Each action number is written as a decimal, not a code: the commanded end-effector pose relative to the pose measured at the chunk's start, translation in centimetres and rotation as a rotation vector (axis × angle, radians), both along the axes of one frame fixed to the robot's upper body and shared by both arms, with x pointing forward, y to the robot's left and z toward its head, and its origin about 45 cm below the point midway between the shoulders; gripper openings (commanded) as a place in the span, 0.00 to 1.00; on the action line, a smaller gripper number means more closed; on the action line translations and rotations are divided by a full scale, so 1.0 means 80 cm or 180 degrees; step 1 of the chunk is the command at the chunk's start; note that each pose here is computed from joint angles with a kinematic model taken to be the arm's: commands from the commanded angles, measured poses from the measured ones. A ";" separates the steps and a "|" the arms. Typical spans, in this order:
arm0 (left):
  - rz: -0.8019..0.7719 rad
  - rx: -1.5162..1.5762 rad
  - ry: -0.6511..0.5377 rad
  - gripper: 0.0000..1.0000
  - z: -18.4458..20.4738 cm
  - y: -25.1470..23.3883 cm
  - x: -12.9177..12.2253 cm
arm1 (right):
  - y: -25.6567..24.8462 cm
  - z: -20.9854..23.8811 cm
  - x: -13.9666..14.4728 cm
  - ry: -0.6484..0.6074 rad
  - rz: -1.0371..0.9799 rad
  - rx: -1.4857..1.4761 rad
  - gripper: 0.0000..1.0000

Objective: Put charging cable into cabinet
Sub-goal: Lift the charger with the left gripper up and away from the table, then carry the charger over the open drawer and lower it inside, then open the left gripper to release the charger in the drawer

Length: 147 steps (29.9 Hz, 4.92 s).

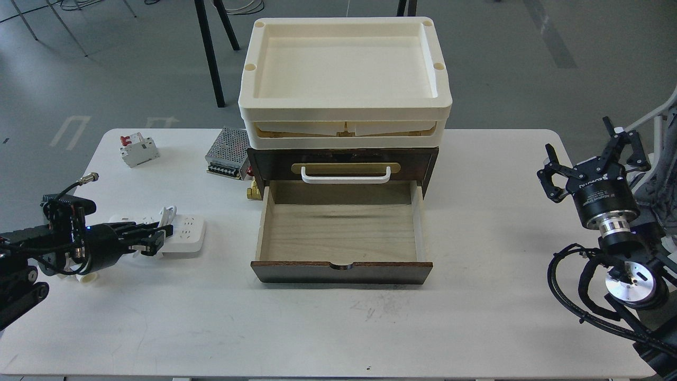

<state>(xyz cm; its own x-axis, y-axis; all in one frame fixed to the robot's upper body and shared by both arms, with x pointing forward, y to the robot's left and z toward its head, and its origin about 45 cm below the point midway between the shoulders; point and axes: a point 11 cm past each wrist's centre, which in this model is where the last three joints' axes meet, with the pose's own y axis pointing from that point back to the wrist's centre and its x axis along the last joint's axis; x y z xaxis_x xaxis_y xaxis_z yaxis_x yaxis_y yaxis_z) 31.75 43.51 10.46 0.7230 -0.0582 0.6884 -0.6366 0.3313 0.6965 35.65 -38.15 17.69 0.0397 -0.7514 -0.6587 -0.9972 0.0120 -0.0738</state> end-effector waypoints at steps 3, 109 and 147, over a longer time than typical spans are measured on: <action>0.0241 -0.0215 -0.0186 0.03 0.026 0.008 0.017 | 0.000 0.000 0.000 0.0000 0.0001 0.0003 0.99; -0.1362 -0.1713 -0.0006 0.01 0.044 -0.360 0.025 | -0.001 0.000 0.000 0.0005 -0.0007 -0.0006 0.99; -0.1013 -0.2470 0.0016 0.96 0.105 -0.328 0.012 | -0.001 0.000 0.000 -0.0001 -0.0013 0.0001 0.99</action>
